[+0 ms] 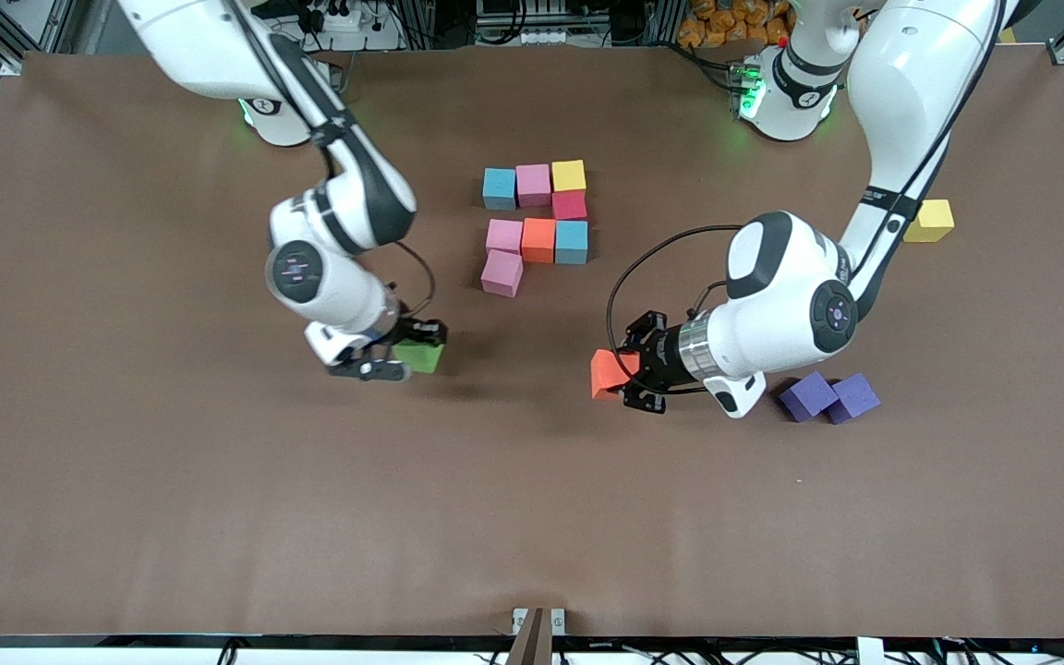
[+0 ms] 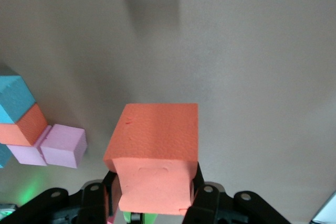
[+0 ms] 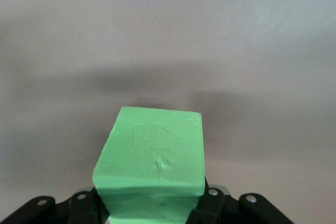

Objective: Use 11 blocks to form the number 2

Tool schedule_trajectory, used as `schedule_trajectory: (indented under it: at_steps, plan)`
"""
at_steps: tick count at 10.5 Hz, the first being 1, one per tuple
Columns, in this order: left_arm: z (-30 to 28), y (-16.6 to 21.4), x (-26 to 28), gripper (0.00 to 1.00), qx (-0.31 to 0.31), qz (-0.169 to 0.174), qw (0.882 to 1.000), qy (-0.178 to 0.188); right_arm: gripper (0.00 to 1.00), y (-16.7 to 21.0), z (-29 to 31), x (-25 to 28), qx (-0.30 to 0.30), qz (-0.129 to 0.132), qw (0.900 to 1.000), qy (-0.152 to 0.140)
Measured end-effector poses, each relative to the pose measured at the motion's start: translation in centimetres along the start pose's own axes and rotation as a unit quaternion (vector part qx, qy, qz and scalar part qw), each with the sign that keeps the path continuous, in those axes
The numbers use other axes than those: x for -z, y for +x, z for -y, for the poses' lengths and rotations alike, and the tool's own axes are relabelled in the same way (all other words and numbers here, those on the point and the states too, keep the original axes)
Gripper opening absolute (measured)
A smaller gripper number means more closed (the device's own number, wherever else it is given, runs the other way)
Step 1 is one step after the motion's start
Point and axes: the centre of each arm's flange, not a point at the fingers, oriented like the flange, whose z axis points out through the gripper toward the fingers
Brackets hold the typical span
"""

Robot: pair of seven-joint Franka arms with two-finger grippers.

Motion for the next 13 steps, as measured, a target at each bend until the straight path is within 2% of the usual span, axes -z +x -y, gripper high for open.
schedule_trajectory:
  at_steps: [2,5,6,13]
  plan:
    - [0.0,0.7,0.3,0.53,-0.012,-0.001,1.000,0.008,0.59,-1.0,2.0,-2.9,-0.005,0.016,1.000,-0.007]
    - [0.1,0.9,0.2,0.53,-0.013,-0.003,1.000,0.018,0.59,-0.7,4.3,-5.4,-0.029,0.070,0.997,0.005]
    - [0.1,1.0,0.2,0.53,-0.013,-0.003,1.000,0.019,0.59,-0.5,4.6,-6.0,-0.036,0.080,0.996,0.009]
    - [0.1,1.2,0.2,0.53,-0.012,-0.003,1.000,0.019,0.59,-0.9,5.9,-8.0,-0.048,0.124,0.991,0.016]
